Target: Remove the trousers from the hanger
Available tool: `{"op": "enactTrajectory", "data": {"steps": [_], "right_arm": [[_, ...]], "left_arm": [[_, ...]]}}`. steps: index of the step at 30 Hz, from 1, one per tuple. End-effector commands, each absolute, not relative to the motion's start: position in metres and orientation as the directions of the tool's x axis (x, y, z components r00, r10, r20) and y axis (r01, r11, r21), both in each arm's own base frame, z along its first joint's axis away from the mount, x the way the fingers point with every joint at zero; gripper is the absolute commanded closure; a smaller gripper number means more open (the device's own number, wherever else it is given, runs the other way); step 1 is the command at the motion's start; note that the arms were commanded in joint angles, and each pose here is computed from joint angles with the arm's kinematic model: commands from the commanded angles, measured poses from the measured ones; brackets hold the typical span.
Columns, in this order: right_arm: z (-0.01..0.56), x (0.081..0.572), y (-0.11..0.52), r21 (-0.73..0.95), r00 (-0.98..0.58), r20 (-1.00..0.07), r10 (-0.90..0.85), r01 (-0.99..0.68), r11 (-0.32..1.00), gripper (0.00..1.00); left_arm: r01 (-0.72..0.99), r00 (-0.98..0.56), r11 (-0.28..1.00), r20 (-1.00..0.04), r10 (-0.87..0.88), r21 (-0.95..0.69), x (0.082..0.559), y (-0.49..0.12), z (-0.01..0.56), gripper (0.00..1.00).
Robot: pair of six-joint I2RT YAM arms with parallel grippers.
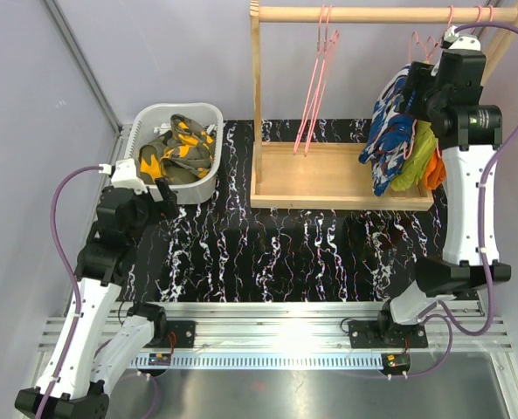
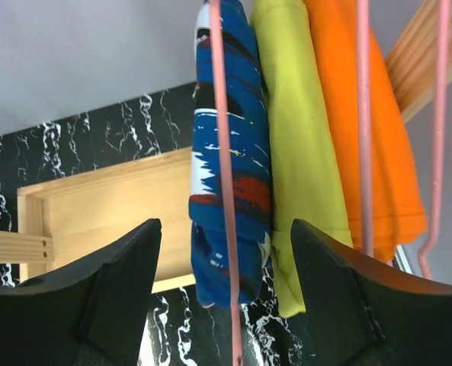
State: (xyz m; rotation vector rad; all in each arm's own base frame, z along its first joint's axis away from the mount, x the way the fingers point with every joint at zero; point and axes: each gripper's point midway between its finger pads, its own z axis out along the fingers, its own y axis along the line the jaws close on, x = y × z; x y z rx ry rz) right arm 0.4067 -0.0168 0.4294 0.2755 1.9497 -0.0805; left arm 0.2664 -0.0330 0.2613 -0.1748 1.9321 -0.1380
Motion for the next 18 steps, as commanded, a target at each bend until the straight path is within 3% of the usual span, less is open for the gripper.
{"op": "enactTrajectory", "data": {"steps": [1,2,8,12,14,18], "right_arm": [[0.432,0.416,-0.014,0.11,-0.363,-0.915,0.176,0.195,0.975,0.25],[0.431,0.418,-0.011,0.119,-0.37,-0.912,0.177,0.175,0.977,0.36],[0.419,0.432,0.004,0.141,-0.4,-0.901,0.167,0.092,0.986,0.61],[0.431,0.432,0.003,0.14,-0.353,-0.921,0.165,0.094,0.986,0.93],[0.44,0.428,0.003,0.148,-0.332,-0.928,0.17,0.09,0.985,1.0],[0.455,0.423,0.008,0.159,-0.306,-0.937,0.17,0.061,0.985,1.0]], "left_arm": [[-0.035,-0.332,0.983,-0.925,-0.183,-0.181,0.269,-0.035,0.269,0.01],[-0.035,-0.332,0.983,-0.925,-0.183,-0.182,0.269,-0.035,0.269,0.01],[-0.026,-0.333,0.982,-0.924,-0.185,-0.187,0.269,-0.037,0.269,0.01],[-0.022,-0.337,0.982,-0.923,-0.183,-0.186,0.27,-0.038,0.269,0.01],[-0.02,-0.342,0.982,-0.922,-0.182,-0.186,0.27,-0.038,0.268,0.01],[-0.01,-0.344,0.981,-0.92,-0.186,-0.195,0.27,-0.041,0.268,0.01]]}}
